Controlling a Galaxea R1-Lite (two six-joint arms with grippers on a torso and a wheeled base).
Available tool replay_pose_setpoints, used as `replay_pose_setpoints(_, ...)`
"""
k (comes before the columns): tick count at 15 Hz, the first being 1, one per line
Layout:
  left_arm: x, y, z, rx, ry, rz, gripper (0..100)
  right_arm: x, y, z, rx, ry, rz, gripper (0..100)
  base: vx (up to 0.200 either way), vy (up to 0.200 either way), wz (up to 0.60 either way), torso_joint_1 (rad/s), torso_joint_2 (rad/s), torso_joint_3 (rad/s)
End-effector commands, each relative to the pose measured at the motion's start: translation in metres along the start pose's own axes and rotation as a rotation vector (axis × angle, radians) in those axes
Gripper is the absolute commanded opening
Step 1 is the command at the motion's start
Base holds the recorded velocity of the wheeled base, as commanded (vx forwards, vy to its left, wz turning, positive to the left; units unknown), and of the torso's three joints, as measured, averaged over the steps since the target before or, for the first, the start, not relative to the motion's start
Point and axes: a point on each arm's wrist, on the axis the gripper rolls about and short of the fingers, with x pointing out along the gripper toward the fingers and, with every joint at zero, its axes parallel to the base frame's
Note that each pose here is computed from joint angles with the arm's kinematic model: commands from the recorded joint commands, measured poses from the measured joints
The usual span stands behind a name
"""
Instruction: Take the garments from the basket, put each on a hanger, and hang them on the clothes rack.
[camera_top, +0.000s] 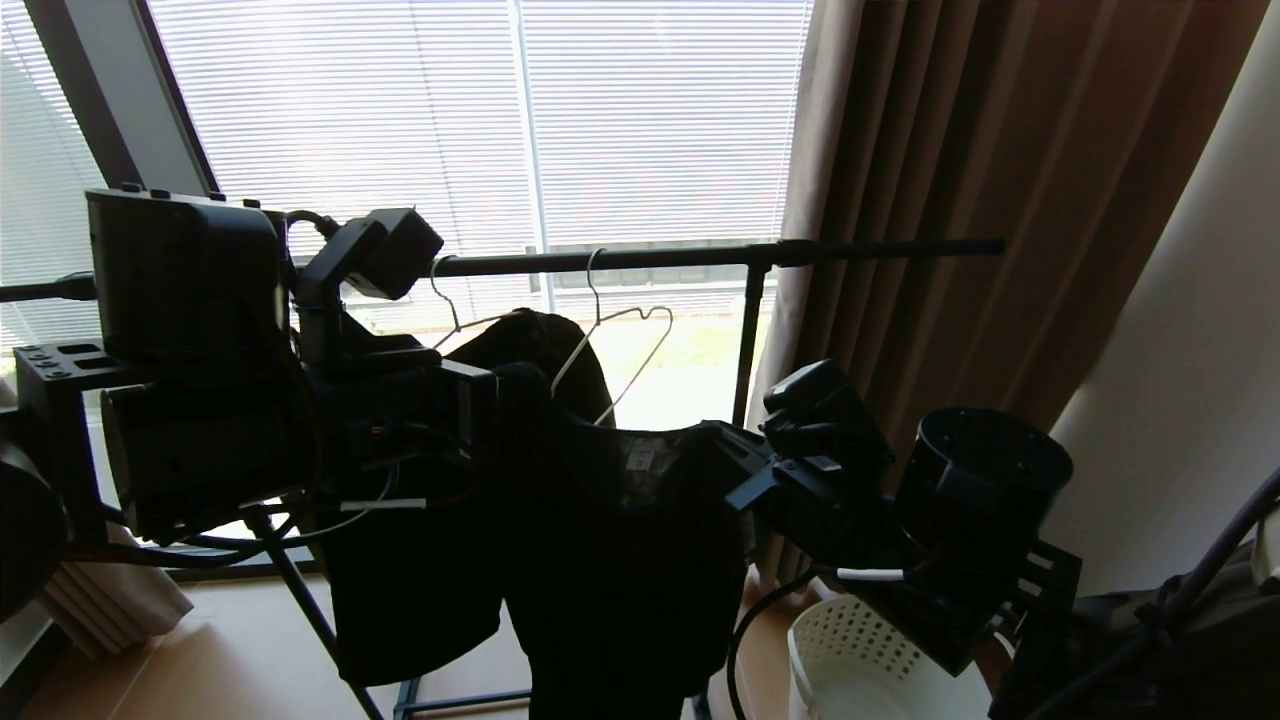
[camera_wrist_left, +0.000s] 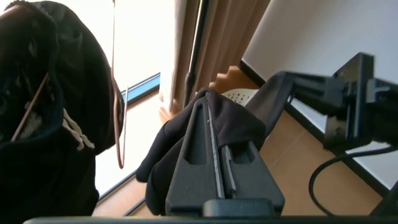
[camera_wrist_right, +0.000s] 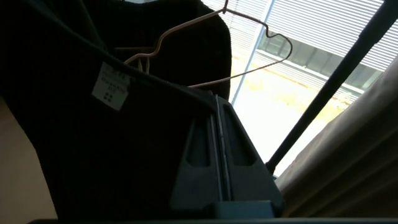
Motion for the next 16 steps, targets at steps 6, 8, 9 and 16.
replay_pose_setpoints(6,0.000,0.006,-0.026,-0.014,0.083,0.021,0,-0.003,-0.007,0.012,0.008,-0.032,-0.024,0,0.000,0.000,0.00,0.000,0.00,0.000)
replay_pose_setpoints(8,0.000,0.006,-0.028,-0.016,0.089,0.021,0,-0.004,-0.008,0.013,0.008,-0.033,-0.024,0,0.000,0.000,0.00,0.000,0.00,0.000)
replay_pose_setpoints(9,0.000,0.006,-0.028,-0.016,0.089,0.021,0,-0.004,-0.008,0.013,0.008,-0.033,-0.026,0,0.000,0.000,0.00,0.000,0.00,0.000)
replay_pose_setpoints(16,0.001,0.005,-0.045,-0.025,0.150,-0.030,0,-0.001,-0.009,0.019,0.016,-0.054,-0.061,0,0.000,0.000,0.00,0.000,0.00,0.000)
